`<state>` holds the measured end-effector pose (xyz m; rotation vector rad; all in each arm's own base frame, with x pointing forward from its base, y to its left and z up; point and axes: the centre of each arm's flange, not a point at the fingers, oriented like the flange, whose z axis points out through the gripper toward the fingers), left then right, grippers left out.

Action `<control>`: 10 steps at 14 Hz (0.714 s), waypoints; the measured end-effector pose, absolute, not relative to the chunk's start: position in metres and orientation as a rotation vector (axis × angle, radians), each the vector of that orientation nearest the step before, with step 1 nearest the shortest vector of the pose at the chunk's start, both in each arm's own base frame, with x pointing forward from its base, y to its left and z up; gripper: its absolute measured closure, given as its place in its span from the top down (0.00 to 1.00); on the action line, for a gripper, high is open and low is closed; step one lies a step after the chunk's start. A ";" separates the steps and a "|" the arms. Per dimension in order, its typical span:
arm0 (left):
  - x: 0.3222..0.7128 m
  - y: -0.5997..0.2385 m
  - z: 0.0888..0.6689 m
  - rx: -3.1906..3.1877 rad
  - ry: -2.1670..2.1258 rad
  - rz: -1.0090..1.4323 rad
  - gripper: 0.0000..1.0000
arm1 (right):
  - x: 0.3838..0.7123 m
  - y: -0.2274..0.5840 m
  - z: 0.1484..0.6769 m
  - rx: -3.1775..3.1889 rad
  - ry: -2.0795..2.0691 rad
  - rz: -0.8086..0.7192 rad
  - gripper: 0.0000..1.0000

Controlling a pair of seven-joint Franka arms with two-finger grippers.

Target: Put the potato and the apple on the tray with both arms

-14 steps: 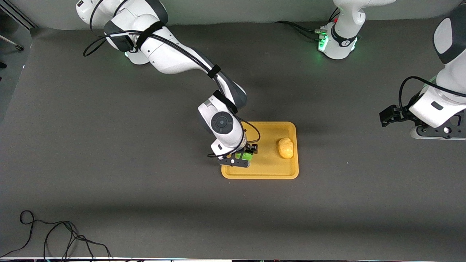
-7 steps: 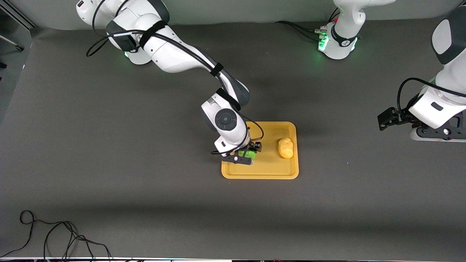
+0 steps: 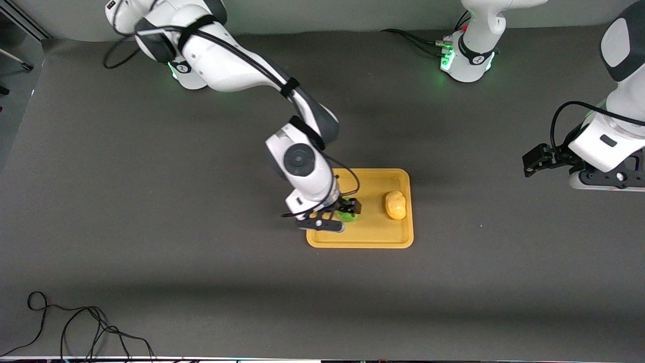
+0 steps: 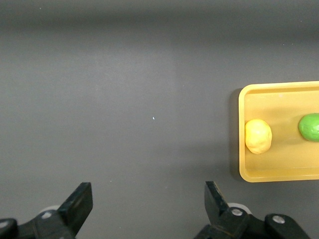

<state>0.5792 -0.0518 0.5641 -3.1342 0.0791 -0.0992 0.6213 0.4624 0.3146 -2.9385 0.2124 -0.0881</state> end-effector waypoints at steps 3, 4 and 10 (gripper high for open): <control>0.576 -0.051 0.567 -3.134 0.078 -0.087 1.00 | 0.649 0.329 0.402 -2.994 0.193 -0.004 1.00; 0.576 -0.051 0.568 -3.134 0.077 -0.088 1.00 | 0.650 0.283 0.428 -3.004 0.204 0.023 1.00; 0.575 -0.050 0.568 -3.135 0.073 -0.082 1.00 | 0.618 0.080 0.502 -3.086 0.028 0.042 1.00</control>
